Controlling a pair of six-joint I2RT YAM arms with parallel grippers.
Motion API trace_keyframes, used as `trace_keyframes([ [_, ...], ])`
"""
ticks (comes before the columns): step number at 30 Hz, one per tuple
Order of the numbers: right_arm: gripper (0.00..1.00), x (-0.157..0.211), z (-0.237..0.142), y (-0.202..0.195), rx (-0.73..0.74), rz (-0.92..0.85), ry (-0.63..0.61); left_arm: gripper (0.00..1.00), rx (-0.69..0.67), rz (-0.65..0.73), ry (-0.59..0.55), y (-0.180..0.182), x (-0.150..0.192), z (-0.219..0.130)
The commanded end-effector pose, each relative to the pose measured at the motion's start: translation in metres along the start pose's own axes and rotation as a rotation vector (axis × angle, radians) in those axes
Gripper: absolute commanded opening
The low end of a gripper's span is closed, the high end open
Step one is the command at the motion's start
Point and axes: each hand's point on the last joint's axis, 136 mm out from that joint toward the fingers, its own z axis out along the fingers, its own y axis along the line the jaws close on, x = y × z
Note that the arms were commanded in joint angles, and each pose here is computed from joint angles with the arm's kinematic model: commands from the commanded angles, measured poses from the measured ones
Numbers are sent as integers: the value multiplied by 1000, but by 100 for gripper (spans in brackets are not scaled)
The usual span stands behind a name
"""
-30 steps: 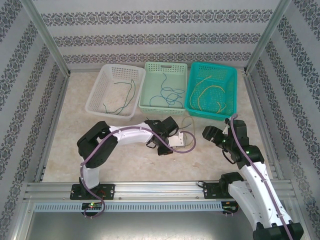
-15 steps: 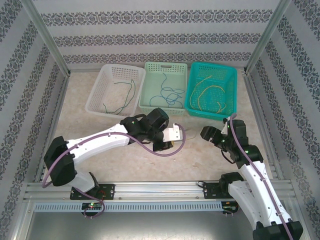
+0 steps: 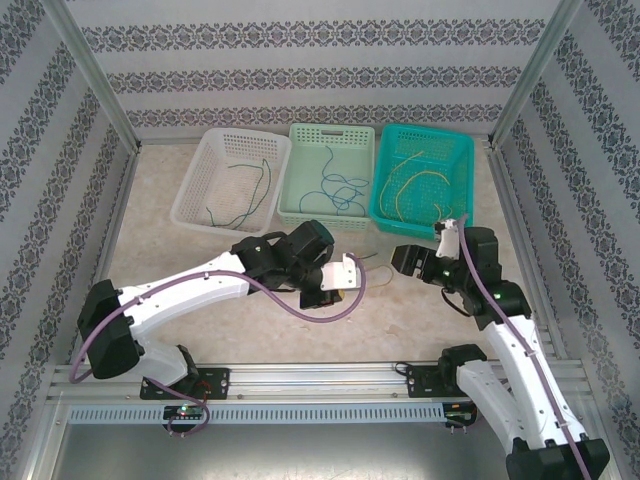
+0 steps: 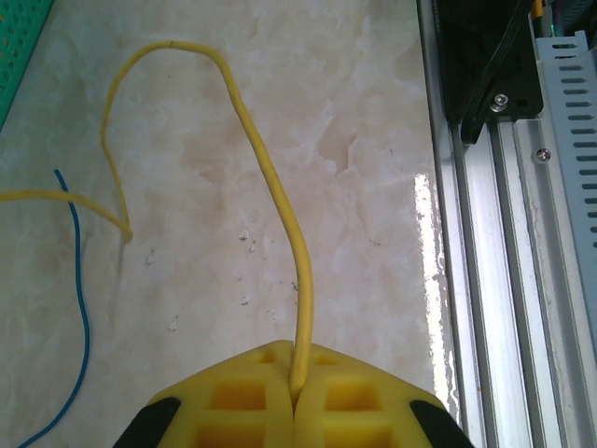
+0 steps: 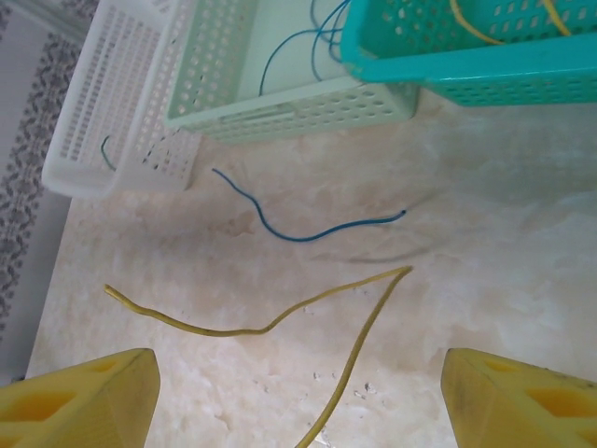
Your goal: Untangle the cables
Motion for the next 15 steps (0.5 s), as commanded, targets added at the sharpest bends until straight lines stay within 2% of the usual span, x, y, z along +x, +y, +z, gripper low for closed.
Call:
trace_keyframes([
  [1, 81, -11, -7, 20, -77, -148, -24, 2, 36, 40, -17, -14, -8, -14],
  [5, 84, -15, -9, 21, -58, -240, -4, 3, 74, 33, -19, -22, -10, -22],
  [9, 85, -25, 0, 13, -14, -241, -9, 3, 93, 17, -59, -28, -19, -32],
  [15, 88, -41, 11, -16, 126, -66, -58, 2, 31, -12, -141, -21, -31, -42],
])
